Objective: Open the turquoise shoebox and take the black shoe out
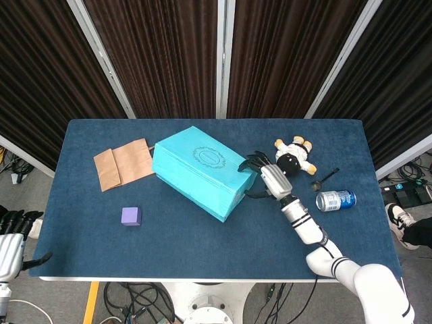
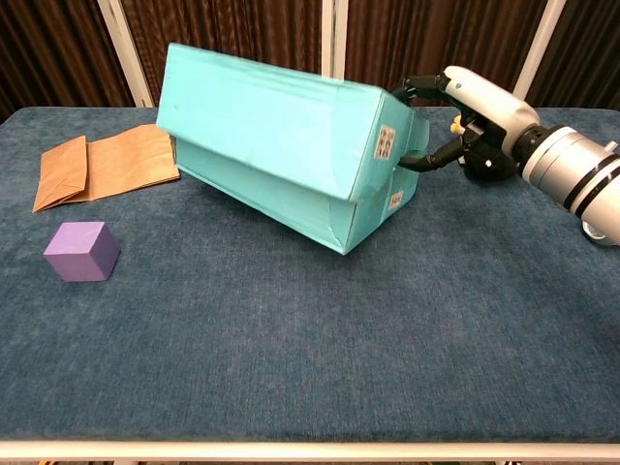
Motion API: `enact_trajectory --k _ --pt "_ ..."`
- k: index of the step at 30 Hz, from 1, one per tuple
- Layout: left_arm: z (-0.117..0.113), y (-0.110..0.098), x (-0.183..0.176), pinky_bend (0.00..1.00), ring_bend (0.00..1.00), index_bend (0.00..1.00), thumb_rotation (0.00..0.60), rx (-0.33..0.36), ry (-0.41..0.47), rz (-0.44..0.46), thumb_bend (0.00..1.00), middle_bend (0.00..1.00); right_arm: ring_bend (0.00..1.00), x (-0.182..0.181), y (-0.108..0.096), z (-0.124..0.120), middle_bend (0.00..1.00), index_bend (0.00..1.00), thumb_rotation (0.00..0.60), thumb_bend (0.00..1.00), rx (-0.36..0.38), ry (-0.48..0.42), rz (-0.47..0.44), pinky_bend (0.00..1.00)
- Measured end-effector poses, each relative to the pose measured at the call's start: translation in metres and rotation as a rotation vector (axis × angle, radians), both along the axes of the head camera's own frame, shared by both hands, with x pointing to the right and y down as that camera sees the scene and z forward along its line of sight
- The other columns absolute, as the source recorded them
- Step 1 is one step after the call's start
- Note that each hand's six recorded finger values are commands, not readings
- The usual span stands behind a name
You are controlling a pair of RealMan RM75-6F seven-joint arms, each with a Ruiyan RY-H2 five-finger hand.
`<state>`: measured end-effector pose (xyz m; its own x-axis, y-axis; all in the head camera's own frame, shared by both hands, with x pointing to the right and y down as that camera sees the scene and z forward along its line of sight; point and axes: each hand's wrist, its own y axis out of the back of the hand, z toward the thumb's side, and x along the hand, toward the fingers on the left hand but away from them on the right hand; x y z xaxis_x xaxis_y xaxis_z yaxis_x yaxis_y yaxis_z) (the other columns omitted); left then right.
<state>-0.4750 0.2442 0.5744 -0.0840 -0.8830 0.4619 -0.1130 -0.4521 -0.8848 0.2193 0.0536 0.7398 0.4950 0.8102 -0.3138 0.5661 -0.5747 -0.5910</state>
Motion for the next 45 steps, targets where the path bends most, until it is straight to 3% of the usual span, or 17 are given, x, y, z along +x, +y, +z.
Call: enact_trajectory --k 10,16,19,22,24,27,29,33,40,45 --pt "-0.001 -0.003 0.005 0.05 0.07 0.17 0.6 -0.002 0.002 0.013 0.0 0.14 0.13 0.011 -0.021 -0.016 0.35 0.41 0.6 0.59 -0.26 -0.312 0.253 0.0" --pt "-0.002 -0.004 0.007 0.06 0.07 0.17 0.6 -0.004 0.004 0.017 0.0 0.14 0.13 0.017 -0.032 -0.018 0.35 0.41 0.6 0.58 -0.447 -0.561 0.482 0.0" --pt "-0.003 -0.004 0.008 0.06 0.07 0.17 0.6 -0.005 0.004 0.018 0.0 0.14 0.13 0.019 -0.037 -0.017 0.35 0.41 0.6 0.54 -0.541 -0.681 0.602 0.0" --pt "-0.003 -0.004 0.008 0.06 0.07 0.17 0.6 -0.006 0.003 0.014 0.0 0.14 0.11 0.021 -0.044 -0.016 0.33 0.38 0.6 0.43 -0.608 -0.773 0.699 0.0" --pt "-0.003 -0.003 0.007 0.06 0.07 0.17 0.6 -0.008 0.002 0.013 0.0 0.14 0.04 0.023 -0.048 -0.015 0.27 0.26 0.6 0.36 -0.628 -0.786 0.728 0.0" --pt "-0.004 -0.001 0.005 0.06 0.07 0.17 0.6 -0.008 -0.002 0.01 0.0 0.14 0.0 0.025 -0.052 -0.015 0.15 0.05 0.6 0.24 -0.614 -0.732 0.713 0.0" --pt "-0.004 0.0 0.003 0.06 0.07 0.17 0.6 -0.007 -0.003 0.007 0.0 0.14 0.0 0.029 -0.056 -0.015 0.11 0.0 0.6 0.17 -0.596 -0.673 0.693 0.0" --pt "-0.002 -0.001 0.004 0.06 0.07 0.17 0.6 -0.01 0.004 0.01 0.0 0.14 0.0 0.04 -0.062 -0.017 0.08 0.0 0.6 0.1 -0.602 -0.628 0.708 0.0" --pt "-0.001 -0.003 0.008 0.06 0.07 0.17 0.6 -0.013 0.01 0.025 0.0 0.14 0.0 0.05 -0.074 -0.013 0.06 0.0 0.6 0.1 -0.73 -0.762 0.865 0.0" --pt "-0.002 -0.003 0.006 0.06 0.07 0.17 0.6 -0.014 0.003 0.017 0.0 0.14 0.0 0.058 -0.089 -0.014 0.05 0.0 0.6 0.1 -0.694 -0.766 0.894 0.0"
